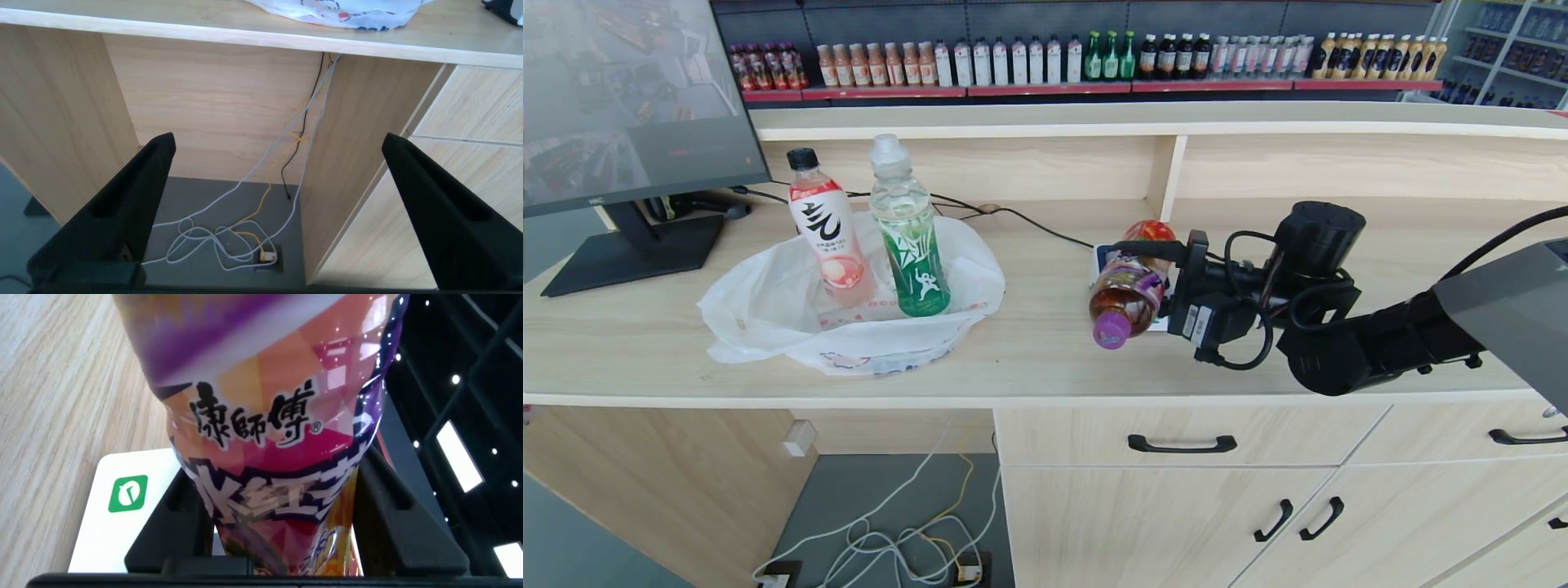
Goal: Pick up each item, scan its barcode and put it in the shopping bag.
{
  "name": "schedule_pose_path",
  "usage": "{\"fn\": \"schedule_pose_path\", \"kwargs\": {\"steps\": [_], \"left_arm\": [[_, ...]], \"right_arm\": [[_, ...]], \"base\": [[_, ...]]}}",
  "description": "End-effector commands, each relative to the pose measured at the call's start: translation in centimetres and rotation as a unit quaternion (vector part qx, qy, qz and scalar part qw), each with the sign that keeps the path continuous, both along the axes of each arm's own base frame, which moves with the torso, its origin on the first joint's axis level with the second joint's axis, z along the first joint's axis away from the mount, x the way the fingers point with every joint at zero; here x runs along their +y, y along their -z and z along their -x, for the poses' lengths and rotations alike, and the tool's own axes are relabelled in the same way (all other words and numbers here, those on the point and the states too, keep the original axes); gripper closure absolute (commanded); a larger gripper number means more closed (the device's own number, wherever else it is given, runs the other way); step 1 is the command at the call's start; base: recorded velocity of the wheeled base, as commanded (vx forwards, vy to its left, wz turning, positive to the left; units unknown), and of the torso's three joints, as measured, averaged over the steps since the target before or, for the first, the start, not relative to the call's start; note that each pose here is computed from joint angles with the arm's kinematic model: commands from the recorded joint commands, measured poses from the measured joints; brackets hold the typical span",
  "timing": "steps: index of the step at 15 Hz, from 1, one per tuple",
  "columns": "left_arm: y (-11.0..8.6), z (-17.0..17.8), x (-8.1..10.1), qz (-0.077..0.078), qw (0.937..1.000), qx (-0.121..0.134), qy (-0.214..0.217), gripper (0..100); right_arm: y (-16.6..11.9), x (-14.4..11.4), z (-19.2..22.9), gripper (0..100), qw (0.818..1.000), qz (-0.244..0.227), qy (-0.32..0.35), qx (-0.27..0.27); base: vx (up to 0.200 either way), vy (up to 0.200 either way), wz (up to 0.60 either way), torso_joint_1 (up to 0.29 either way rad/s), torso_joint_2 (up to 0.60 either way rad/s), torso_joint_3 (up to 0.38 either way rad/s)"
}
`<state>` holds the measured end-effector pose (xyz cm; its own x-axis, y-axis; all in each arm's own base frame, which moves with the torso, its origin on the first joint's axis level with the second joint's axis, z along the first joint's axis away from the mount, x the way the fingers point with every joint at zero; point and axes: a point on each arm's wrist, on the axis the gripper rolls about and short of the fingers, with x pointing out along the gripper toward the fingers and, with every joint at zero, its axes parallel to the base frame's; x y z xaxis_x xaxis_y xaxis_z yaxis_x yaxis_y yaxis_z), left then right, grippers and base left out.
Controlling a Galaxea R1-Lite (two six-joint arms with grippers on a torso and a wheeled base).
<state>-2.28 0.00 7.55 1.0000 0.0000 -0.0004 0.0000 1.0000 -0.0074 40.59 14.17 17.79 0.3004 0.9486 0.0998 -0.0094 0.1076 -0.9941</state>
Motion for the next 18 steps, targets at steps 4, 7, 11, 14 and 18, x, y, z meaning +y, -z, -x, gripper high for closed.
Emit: {"fn": "schedule_pose_path", "kwargs": {"steps": [4, 7, 11, 14, 18], "left_arm": [[0.0, 0.0, 0.0, 0.000, 1.0000, 0.000, 0.000, 0], [0.0, 0.0, 0.0, 0.000, 1.0000, 0.000, 0.000, 0], [0.0, 0.0, 0.0, 0.000, 1.0000, 0.000, 0.000, 0], [0.0, 0.0, 0.0, 0.000, 1.0000, 0.000, 0.000, 0], [0.0, 0.0, 0.0, 0.000, 1.0000, 0.000, 0.000, 0]], "right_arm": [[-0.2, 0.0, 0.1, 100, 1.000, -0.001, -0.001, -0.001], [-0.3, 0.0, 0.1, 100, 1.000, -0.002, -0.001, -0.004], [-0.5, 0.0, 0.2, 100, 1.000, -0.003, -0.002, -0.005], [-1.2, -0.1, 0.4, 100, 1.000, -0.007, -0.002, -0.011], [-3.8, -0.4, 1.4, 100, 0.999, -0.033, -0.006, -0.030]], "base": [[0.000, 0.000, 0.00, 0.000, 0.00, 0.000], [0.000, 0.000, 0.00, 0.000, 0.00, 0.000], [0.000, 0.000, 0.00, 0.000, 0.00, 0.000], [0.000, 0.000, 0.00, 0.000, 0.00, 0.000], [0.000, 0.000, 0.00, 0.000, 0.00, 0.000]]}}
